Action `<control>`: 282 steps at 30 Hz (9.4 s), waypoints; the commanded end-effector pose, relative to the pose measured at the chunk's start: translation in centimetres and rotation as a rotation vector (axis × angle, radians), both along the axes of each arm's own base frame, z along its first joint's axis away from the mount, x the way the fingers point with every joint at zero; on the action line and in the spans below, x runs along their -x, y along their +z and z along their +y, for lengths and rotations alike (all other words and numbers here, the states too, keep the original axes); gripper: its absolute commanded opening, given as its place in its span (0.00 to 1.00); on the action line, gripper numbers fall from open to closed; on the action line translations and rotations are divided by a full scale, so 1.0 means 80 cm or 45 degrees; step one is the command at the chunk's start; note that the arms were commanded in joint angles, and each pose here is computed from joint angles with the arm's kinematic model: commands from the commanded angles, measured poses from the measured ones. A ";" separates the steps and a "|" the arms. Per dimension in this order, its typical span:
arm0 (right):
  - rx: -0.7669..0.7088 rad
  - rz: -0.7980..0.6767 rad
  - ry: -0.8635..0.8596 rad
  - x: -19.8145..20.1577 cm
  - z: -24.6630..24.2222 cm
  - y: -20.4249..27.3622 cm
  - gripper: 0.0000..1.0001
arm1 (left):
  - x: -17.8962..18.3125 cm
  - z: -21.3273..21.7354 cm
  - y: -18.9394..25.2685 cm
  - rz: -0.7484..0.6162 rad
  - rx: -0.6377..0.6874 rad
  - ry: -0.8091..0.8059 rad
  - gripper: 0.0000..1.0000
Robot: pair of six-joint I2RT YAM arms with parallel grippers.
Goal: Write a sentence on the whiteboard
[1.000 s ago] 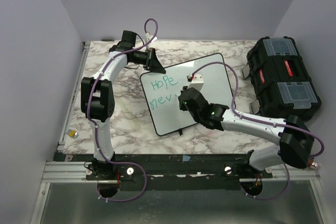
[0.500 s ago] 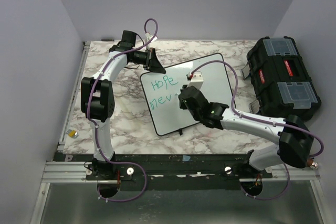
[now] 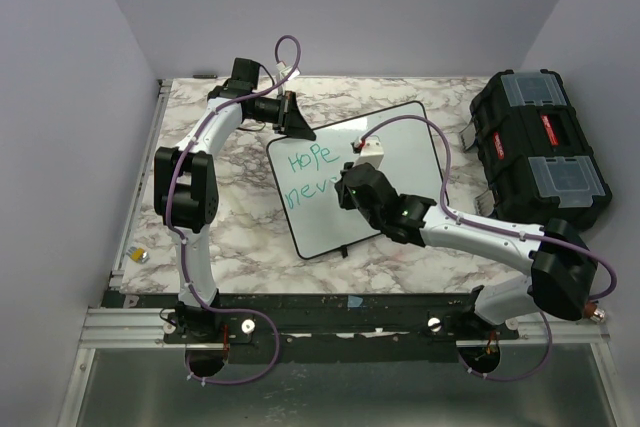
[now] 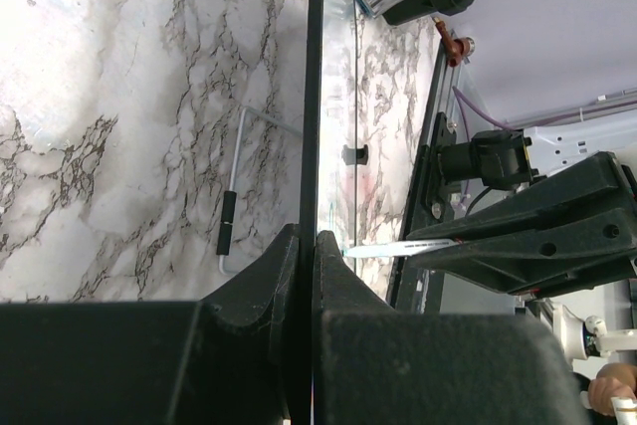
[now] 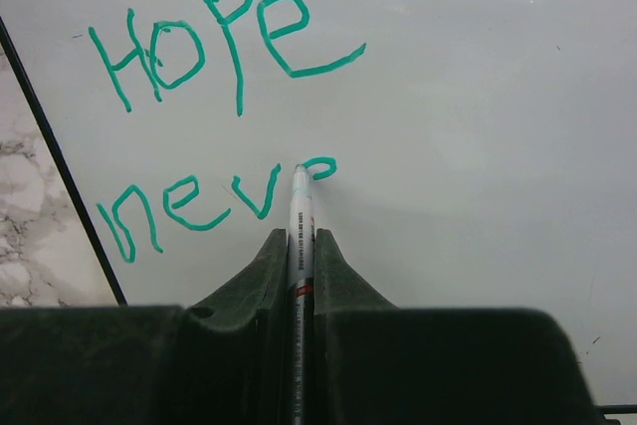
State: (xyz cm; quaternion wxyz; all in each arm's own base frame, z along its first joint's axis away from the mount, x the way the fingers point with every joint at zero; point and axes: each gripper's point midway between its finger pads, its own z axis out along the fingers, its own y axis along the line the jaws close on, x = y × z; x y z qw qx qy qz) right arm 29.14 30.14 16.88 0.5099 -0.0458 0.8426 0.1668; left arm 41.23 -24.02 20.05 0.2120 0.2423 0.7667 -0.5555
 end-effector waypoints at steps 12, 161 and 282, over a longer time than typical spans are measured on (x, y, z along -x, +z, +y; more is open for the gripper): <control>0.057 0.078 -0.015 0.019 -0.028 -0.033 0.01 | -0.019 0.004 0.015 -0.192 -0.055 0.041 0.00; -0.070 -0.160 -0.017 0.002 -0.050 0.085 0.01 | -0.020 0.001 0.011 -0.176 -0.056 0.046 0.00; 0.083 0.214 0.533 0.160 0.065 -0.079 0.01 | -0.045 0.024 0.013 -0.235 -0.086 0.208 0.00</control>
